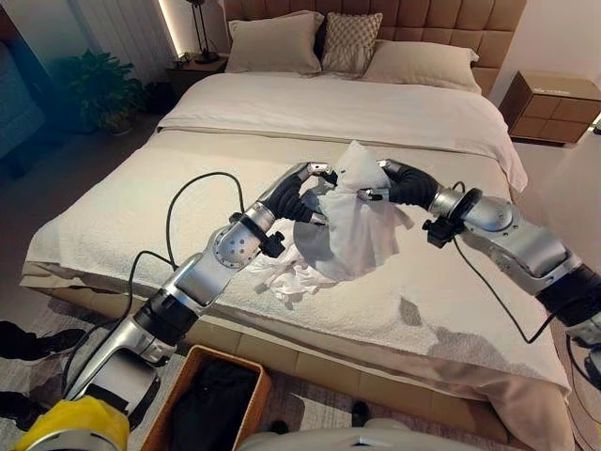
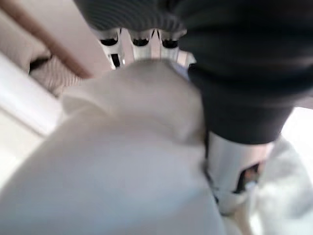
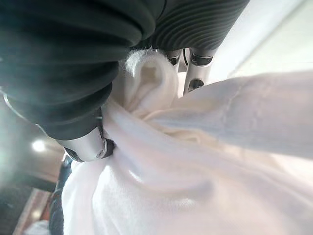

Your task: Pick up clothes into the bucket

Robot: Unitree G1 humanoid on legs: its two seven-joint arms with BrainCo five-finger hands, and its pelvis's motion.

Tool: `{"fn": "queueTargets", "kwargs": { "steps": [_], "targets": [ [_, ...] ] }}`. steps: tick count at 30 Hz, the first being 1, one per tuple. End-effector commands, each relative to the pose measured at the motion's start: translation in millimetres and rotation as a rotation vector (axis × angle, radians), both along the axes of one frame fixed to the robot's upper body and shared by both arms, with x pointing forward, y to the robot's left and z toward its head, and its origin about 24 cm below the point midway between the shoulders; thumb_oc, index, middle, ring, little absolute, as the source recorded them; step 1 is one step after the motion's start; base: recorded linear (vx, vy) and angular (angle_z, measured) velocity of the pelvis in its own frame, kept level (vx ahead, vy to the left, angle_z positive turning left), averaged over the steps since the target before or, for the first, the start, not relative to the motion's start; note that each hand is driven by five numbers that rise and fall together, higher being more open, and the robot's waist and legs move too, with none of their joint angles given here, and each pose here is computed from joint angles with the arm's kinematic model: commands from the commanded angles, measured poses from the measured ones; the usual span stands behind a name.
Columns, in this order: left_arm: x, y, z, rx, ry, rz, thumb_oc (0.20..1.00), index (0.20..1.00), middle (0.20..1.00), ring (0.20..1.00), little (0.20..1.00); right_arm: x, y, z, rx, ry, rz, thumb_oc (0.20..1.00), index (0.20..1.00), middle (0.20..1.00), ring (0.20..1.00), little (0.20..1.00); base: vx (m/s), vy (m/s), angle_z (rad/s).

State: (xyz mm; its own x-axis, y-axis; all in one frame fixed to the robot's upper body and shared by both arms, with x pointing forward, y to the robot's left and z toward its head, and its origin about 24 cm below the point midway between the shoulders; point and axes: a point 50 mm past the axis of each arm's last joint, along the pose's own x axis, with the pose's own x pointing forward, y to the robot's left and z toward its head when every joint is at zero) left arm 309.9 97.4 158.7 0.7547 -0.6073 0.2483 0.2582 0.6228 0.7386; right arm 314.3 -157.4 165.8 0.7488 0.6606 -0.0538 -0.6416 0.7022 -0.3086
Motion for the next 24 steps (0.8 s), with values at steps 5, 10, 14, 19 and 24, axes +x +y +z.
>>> {"fn": "queueTargets", "kwargs": {
  "steps": [5,10,14,19,24],
  "targets": [
    [-3,-23,6,0.082,-0.125,-0.058,1.0,1.0,1.0,1.0,1.0,-18,51,40,0.443,-0.024,0.242,0.2,0.2,0.2,0.2,0.2,0.0,0.0,0.0],
    [-4,-28,6,0.125,-0.161,-0.061,1.0,1.0,1.0,1.0,1.0,-20,60,38,0.626,0.045,0.246,0.2,0.2,0.2,0.2,0.2,0.0,0.0,0.0],
    [-6,-30,1,0.152,-0.158,-0.071,1.0,1.0,1.0,1.0,1.0,-21,62,42,0.725,0.061,0.246,0.2,0.2,0.2,0.2,0.2,0.0,0.0,0.0],
    [-6,-27,-6,0.152,-0.133,-0.055,0.2,0.2,0.2,0.2,0.2,-20,60,43,0.808,0.061,0.221,0.2,0.2,0.2,0.2,0.2,0.01,0.001,0.0],
    [-7,-17,-11,0.096,-0.105,-0.017,0.2,0.2,0.2,0.2,0.2,-22,55,41,0.848,0.065,0.197,0.2,0.2,0.2,0.2,0.2,0.01,0.002,0.0]
  ]
}}
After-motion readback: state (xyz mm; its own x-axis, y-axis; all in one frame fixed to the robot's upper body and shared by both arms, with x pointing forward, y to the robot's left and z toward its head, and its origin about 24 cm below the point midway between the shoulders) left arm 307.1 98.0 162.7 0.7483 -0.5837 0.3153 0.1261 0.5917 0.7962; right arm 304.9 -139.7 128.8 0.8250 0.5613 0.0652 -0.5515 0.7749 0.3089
